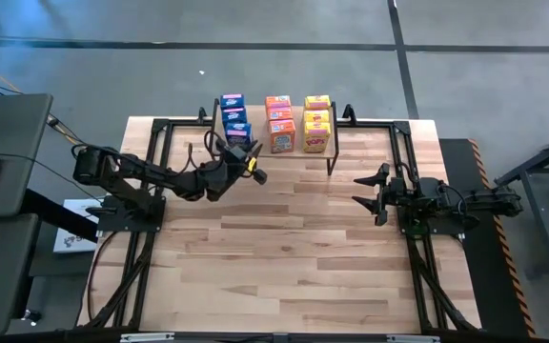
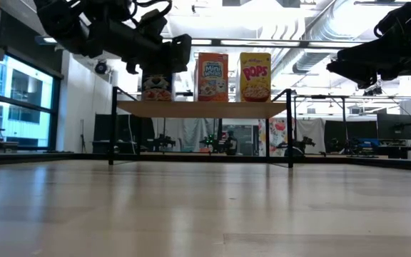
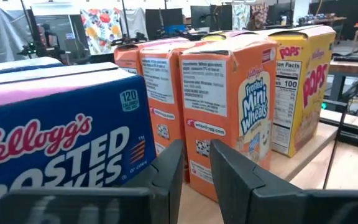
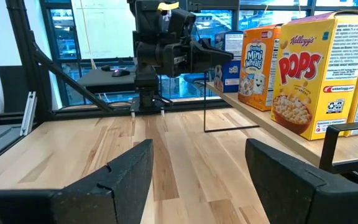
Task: Stack cereal on shelf
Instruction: Put the blue cereal box aligned with the other blue cereal boxes on the shelf, then return to Home Position
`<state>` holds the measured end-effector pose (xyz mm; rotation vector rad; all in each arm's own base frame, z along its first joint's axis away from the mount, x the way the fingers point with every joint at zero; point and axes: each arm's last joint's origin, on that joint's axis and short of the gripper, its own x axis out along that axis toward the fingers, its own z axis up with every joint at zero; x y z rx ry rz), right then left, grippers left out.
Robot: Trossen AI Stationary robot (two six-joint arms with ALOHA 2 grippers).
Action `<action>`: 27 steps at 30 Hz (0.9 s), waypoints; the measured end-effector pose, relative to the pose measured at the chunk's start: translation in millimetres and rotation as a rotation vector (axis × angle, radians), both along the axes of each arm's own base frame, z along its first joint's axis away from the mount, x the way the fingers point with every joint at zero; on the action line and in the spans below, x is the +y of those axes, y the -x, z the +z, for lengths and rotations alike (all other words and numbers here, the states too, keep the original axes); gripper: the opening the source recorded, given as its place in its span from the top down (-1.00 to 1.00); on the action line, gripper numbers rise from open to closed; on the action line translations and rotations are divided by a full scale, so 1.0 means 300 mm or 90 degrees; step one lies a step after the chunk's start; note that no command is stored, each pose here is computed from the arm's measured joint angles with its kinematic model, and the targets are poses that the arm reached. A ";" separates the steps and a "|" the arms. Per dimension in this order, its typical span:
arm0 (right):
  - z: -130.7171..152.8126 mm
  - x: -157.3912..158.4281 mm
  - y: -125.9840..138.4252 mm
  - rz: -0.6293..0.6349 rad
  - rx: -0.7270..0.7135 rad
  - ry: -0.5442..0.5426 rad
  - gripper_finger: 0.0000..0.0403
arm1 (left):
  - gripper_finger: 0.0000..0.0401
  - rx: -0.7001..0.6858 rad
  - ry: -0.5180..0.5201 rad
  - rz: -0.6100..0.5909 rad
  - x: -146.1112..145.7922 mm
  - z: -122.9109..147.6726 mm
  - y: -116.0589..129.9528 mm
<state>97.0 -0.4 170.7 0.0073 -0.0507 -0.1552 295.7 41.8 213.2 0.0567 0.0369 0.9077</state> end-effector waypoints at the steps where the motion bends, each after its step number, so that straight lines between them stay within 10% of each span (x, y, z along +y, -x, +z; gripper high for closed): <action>1: 0.000 0.000 0.000 0.000 0.000 0.000 -0.23 | 0.64 0.000 0.000 0.002 0.000 0.000 0.000; 27: 0.000 0.000 0.000 0.000 0.000 0.000 -0.23 | 0.64 0.025 -0.029 0.031 -0.042 0.023 0.012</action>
